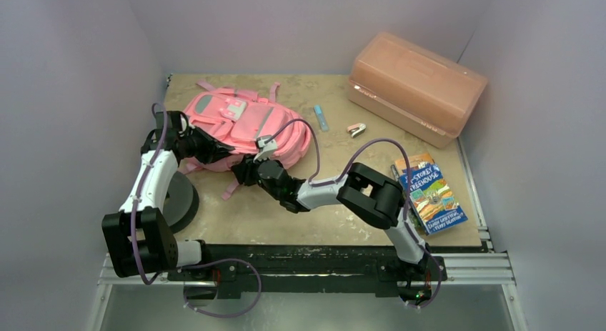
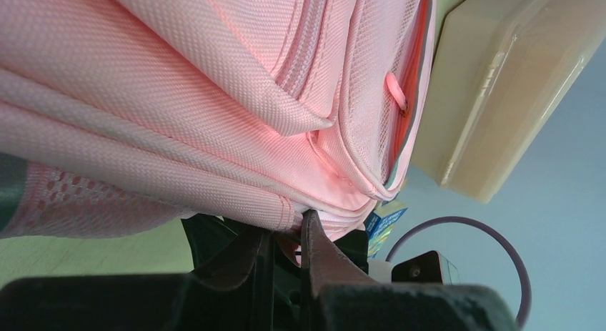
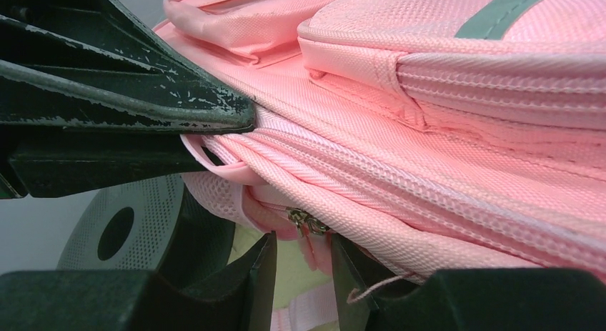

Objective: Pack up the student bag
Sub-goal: Unzip the student bag at the center of the board.

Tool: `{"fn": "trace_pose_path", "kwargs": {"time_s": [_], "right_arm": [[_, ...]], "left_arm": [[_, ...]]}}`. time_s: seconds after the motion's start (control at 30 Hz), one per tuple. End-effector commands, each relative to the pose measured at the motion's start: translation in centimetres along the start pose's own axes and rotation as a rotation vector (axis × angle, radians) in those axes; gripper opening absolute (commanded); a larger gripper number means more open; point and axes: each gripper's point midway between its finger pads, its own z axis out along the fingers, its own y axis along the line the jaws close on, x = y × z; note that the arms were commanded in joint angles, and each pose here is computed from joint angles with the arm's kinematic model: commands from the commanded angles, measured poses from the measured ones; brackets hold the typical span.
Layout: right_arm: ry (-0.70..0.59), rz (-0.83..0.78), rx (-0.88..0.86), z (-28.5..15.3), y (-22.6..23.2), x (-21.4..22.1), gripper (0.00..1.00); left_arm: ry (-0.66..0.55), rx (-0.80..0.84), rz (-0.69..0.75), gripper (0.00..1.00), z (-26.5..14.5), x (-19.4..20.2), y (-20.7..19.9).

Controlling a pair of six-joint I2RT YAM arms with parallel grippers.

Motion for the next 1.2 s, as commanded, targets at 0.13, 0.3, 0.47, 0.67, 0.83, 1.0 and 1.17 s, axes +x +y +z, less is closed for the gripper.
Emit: {"fn": "trace_pose_path", "kwargs": {"time_s": [0.13, 0.3, 0.47, 0.67, 0.83, 1.0, 1.17], "right_arm": [[-0.063, -0.006, -0.013, 1.6, 0.4, -2.0, 0.37], [-0.049, -0.006, -0.024, 1.4, -0.1, -1.3, 0.22], [-0.049, -0.03, -0.014, 1.2, -0.6, -1.2, 0.21], [-0.044, -0.047, 0.02, 2.0, -1.3, -0.6, 0.3], [-0.04, -0.051, 0.028, 2.5, -1.4, -0.3, 0.32], [-0.045, -0.062, 0.029, 2.7, -1.4, -0.4, 0.34], [-0.054, -0.077, 0.022, 2.4, -1.1, -1.1, 0.09]], "left_arm": [[0.061, 0.128, 0.028, 0.0, -2.0, 1.6, -2.9], [0.058, 0.135, 0.033, 0.0, -2.2, 1.6, -3.2], [0.058, 0.132, 0.045, 0.0, -2.3, 1.5, -3.3], [0.064, 0.146, 0.036, 0.0, -2.4, 1.7, -3.5], [0.066, 0.145, 0.034, 0.0, -2.4, 1.9, -3.3], [0.066, 0.143, 0.03, 0.0, -2.4, 2.0, -3.1], [0.065, 0.139, 0.036, 0.0, -2.3, 1.9, -2.9]]}}
